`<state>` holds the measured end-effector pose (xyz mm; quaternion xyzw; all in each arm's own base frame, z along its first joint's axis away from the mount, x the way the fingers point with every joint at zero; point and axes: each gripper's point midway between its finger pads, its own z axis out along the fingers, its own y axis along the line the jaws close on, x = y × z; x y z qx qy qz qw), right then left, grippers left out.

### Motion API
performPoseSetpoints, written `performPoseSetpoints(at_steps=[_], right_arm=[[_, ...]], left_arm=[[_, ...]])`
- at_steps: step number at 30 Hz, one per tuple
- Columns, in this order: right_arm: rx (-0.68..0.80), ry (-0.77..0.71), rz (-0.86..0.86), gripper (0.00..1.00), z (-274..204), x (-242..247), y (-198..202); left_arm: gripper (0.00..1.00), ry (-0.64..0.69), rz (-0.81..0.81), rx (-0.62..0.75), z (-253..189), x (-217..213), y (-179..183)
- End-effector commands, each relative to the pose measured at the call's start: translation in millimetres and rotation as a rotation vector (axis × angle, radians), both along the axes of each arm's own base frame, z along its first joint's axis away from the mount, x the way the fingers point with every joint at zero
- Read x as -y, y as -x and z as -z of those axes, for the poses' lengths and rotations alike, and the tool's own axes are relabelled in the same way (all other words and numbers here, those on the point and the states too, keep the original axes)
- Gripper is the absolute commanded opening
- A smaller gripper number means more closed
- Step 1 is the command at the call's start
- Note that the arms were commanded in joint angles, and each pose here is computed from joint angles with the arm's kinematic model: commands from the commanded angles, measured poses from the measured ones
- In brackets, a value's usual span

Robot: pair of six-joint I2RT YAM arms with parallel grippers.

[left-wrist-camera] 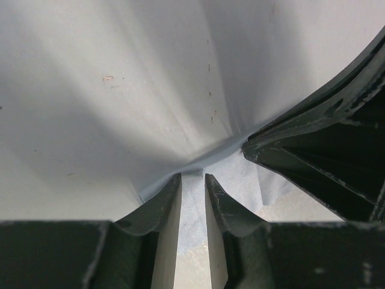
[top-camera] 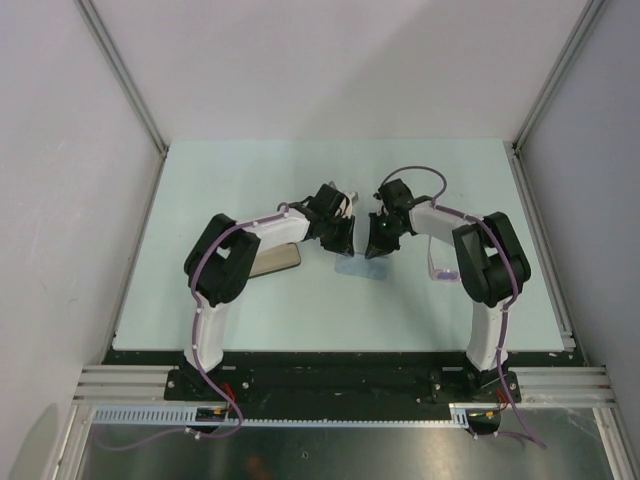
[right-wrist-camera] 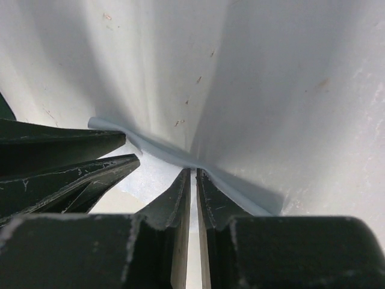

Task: Organize the sunglasses
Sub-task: Smooth out the folded cleaning cloth at the center of the board.

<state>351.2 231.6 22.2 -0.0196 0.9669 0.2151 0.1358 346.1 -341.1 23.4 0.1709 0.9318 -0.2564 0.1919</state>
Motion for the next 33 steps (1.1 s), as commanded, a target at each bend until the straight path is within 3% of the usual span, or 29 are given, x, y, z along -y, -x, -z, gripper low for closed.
performPoseSetpoints(at_steps=[1,33], right_arm=[[0.002,-0.008,0.017,0.13,1.0,3.4,-7.0],[-0.002,0.106,0.09,0.12,-12.6,49.0,6.6]], left_arm=[[0.28,0.012,-0.03,0.044,-8.4,6.9,-13.8],[0.26,-0.019,-0.036,0.031,2.6,-0.9,-9.4]])
